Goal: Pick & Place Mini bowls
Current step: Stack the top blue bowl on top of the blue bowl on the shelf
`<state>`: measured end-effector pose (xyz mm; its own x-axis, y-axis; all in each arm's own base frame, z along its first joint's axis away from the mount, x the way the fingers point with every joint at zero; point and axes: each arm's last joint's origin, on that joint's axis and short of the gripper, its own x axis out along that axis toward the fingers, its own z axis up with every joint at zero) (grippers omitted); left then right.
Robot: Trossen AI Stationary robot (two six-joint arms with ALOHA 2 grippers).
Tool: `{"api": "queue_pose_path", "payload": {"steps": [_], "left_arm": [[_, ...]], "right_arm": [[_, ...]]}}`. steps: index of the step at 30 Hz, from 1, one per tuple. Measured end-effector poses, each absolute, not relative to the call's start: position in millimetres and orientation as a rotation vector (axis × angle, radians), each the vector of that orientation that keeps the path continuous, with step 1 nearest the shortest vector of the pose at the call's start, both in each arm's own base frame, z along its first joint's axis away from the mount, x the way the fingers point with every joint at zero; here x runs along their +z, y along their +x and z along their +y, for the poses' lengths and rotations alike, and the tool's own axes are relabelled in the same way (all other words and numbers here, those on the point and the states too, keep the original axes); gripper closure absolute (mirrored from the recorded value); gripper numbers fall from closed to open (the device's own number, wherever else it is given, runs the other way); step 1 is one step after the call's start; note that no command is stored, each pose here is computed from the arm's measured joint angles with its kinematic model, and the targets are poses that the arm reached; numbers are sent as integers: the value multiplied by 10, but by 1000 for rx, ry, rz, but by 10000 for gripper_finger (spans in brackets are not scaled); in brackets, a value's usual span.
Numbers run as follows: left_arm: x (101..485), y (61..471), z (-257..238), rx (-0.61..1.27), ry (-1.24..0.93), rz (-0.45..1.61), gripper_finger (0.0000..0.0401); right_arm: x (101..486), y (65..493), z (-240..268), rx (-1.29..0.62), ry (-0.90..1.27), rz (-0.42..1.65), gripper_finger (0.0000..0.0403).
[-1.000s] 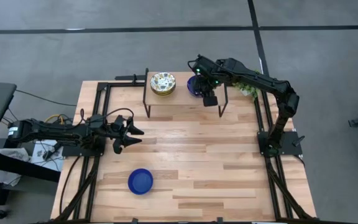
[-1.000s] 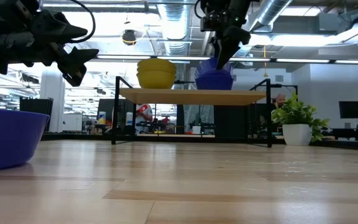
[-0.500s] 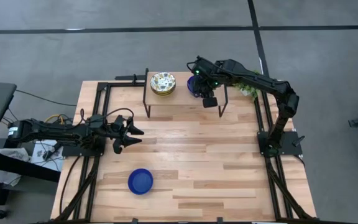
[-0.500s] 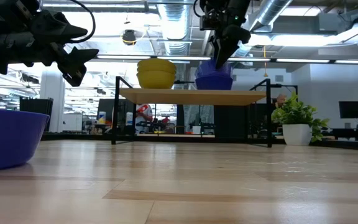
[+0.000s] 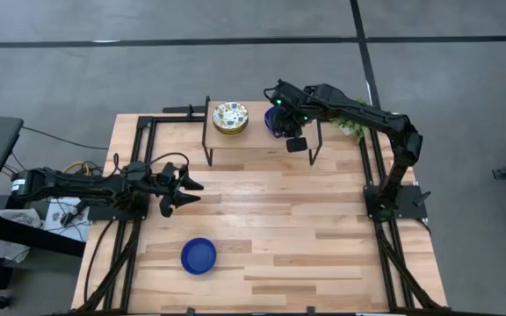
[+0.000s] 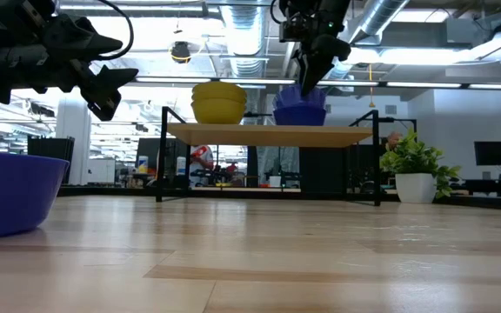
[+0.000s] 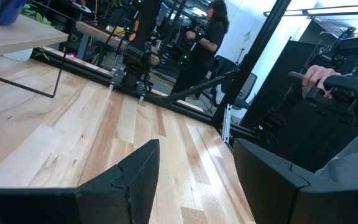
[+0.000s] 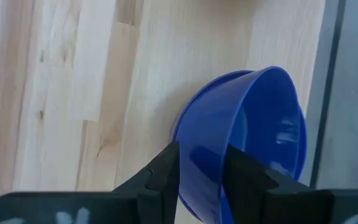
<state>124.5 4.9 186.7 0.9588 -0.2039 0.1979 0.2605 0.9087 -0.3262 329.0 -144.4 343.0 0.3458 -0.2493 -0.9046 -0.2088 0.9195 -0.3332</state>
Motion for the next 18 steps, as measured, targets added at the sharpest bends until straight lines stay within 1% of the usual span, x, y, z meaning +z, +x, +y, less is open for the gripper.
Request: {"api": "queue_pose_path", "payload": {"steps": [6,18], "left_arm": [[1867,1245,49,-241,-358,-161,197],[1867,1245,49,-241,-358,-161,197]], "right_arm": [[3431,3304,-1410,-48,-464,1246,309],[3432,3309,-1394,-63,-485,1258,342]]}}
